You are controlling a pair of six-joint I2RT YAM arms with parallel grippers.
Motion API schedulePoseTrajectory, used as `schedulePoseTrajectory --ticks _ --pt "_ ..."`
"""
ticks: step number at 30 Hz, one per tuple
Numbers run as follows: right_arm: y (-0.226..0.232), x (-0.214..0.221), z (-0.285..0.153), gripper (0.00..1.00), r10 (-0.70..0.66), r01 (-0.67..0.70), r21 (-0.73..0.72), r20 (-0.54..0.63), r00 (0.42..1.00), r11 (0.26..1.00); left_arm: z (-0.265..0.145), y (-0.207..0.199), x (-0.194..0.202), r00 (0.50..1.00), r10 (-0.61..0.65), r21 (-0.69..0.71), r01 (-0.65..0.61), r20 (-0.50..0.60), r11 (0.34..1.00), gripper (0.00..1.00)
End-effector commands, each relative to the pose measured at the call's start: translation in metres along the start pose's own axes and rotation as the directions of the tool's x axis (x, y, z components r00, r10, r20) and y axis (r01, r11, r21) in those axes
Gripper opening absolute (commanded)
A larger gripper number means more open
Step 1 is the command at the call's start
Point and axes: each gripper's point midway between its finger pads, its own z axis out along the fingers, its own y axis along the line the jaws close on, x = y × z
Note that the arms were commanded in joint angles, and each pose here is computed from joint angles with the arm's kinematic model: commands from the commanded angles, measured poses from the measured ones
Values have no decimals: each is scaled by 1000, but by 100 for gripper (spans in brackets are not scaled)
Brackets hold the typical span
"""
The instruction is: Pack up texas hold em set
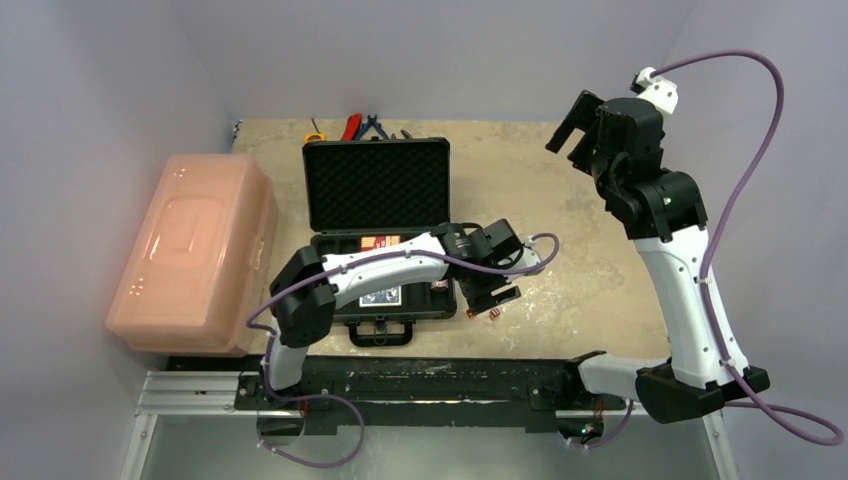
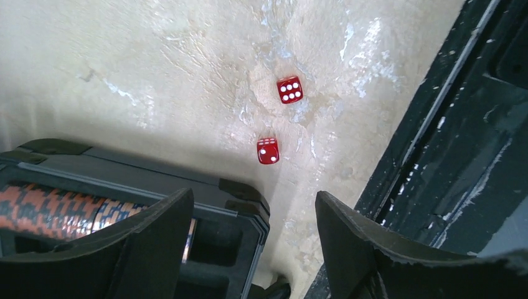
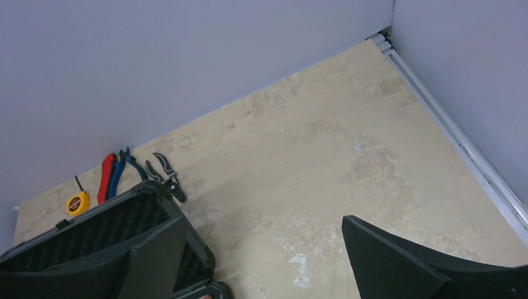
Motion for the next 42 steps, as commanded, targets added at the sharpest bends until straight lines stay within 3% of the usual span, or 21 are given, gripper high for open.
schedulePoseTrajectory --ticks 1,22,42 --pt "12 -17 -10 99 -3 5 -71 32 999 997 11 1 6 997 29 1 -29 -75 1000 70" --pt "28 -1 -1 99 -10 6 -130 -30 999 992 49 -19 25 988 43 89 -30 -151 996 54" --pt "29 -2 -3 99 -15 10 -138 -39 999 990 82 -11 41 977 27 5 -27 -214 1000 46"
